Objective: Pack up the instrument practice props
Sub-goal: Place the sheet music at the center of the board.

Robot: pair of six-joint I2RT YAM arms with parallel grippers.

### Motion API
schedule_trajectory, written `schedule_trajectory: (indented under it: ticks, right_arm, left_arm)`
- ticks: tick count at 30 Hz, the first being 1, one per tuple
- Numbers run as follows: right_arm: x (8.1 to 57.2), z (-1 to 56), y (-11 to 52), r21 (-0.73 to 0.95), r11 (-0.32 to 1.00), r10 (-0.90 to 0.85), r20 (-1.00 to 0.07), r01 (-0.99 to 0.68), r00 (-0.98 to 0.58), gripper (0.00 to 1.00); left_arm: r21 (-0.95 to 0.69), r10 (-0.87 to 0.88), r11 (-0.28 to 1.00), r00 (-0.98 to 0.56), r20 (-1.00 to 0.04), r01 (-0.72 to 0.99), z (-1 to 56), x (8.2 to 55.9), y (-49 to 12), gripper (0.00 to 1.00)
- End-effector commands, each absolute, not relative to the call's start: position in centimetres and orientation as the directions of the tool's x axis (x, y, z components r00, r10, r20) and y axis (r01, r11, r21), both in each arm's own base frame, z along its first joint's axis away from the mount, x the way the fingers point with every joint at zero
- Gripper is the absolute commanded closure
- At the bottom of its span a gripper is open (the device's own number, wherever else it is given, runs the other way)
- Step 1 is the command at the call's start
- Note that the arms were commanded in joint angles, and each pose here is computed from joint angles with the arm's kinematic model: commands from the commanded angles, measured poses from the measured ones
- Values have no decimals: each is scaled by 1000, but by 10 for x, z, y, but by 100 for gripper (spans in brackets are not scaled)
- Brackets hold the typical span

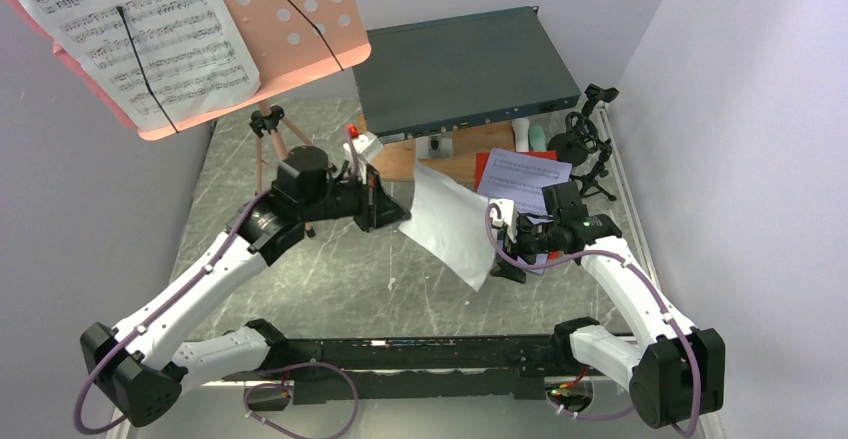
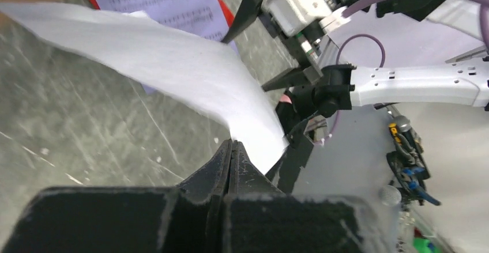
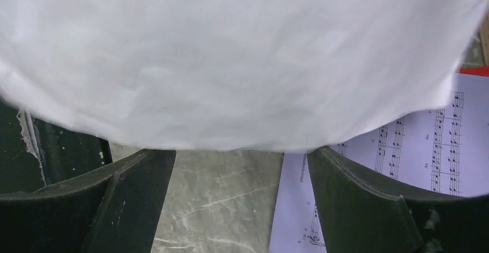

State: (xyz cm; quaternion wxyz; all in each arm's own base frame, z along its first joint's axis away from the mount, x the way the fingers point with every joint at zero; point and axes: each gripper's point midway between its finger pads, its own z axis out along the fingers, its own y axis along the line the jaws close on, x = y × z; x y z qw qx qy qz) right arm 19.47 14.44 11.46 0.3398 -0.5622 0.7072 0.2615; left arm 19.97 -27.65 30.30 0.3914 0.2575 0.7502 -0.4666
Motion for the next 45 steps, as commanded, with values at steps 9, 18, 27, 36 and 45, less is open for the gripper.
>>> schedule_trajectory:
  ticks: [9, 18, 27, 36, 45]
  right_arm:
    - [197, 134, 152, -41, 200, -578, -812, -979, -84, 13]
    - [197, 141, 154, -42, 199, -561, -824, -979, -79, 13]
    - [194, 207, 150, -59, 192, -529, -847, -980, -53, 9]
    - [162, 206, 164, 142, 172, -501, -840, -975, -210, 0]
    - [198, 173, 148, 281, 396, -409, -798, -874, -442, 0]
  left_arm:
    - [-766, -92, 499, -855, -511, 404, 248, 211, -309, 100]
    - [-828, -151, 471, -897, -416, 305, 234, 225, -329, 100]
    - [-805, -100, 493, -897, -430, 331, 229, 236, -352, 100]
    - [-822, -66, 428, -894, -443, 375, 233, 229, -392, 100]
    - [-798, -3, 503, -922, -386, 332, 174, 216, -394, 100]
